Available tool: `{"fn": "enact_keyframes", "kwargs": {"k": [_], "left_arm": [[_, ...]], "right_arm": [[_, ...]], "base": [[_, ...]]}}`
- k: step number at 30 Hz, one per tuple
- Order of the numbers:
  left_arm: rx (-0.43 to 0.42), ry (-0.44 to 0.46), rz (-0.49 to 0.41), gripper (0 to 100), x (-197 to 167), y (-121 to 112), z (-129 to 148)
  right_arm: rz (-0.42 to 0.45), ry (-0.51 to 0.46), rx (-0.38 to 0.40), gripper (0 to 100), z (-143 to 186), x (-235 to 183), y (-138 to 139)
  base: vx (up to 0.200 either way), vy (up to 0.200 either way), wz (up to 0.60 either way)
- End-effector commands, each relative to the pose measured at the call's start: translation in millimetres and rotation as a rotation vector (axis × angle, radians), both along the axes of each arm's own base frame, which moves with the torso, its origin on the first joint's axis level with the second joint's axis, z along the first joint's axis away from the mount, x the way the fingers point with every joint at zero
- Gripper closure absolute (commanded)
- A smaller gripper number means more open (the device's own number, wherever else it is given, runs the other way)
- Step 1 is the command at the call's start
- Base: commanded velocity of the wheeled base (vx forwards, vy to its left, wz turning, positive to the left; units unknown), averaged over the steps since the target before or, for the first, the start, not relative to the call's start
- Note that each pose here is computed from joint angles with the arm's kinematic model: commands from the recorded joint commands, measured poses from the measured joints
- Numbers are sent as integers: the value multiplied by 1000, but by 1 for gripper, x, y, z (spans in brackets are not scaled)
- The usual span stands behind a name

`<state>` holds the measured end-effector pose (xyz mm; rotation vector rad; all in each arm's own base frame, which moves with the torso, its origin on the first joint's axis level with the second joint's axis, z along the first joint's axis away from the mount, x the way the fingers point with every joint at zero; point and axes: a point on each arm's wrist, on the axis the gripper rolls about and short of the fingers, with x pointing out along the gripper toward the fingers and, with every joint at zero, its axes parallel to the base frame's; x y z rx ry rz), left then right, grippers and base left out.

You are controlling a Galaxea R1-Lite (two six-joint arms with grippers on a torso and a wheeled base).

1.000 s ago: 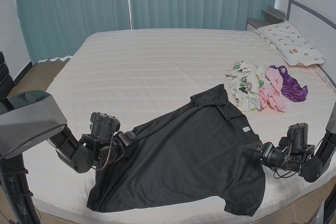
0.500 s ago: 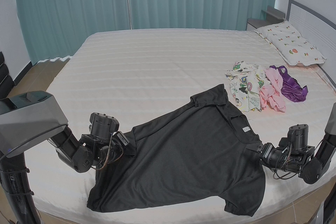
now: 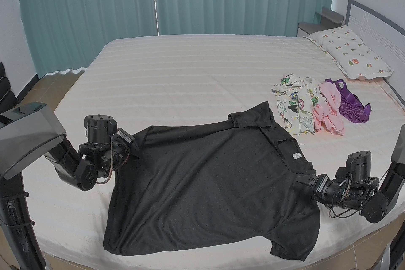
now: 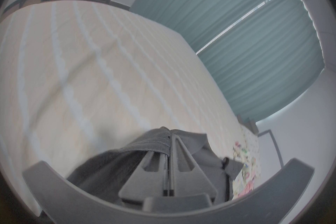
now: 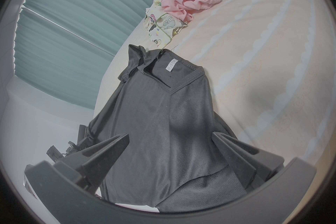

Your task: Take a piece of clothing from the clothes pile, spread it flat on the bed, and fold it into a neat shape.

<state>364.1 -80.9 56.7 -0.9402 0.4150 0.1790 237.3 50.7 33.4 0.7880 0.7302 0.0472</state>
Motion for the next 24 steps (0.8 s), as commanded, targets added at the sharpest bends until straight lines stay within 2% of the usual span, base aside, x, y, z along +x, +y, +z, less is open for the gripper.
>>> {"fn": "enact_keyframes", "kwargs": {"k": [1, 5, 6, 9, 15, 19, 20, 24], "left_arm": [[-16, -44, 35, 100, 25, 10, 1], [-15, -42, 46, 100, 46, 17, 0], [-10, 0, 47, 100, 55, 18, -6], [-4, 51, 60, 100, 67, 23, -17], [-11, 30, 117, 100, 82, 45, -18], [-7, 43, 125, 100, 84, 50, -20], [-5, 56, 126, 0, 85, 50, -23], [-1, 89, 129, 0, 90, 53, -26]], "right_arm": [[5, 11, -2, 0, -2, -2, 1], [4, 21, -5, 0, -3, -5, 0], [6, 25, -4, 0, -4, -5, 0], [8, 25, -3, 0, -4, -5, 0], [6, 23, -4, 0, -4, -5, 0], [9, 13, -2, 0, -3, -5, 1], [12, 11, 0, 0, -4, -5, 2], [16, 3, 2, 0, -3, -8, 2]], "base": [[0, 0, 0], [0, 0, 0], [0, 0, 0], [0, 0, 0], [0, 0, 0], [0, 0, 0], [0, 0, 0], [0, 0, 0]]}}
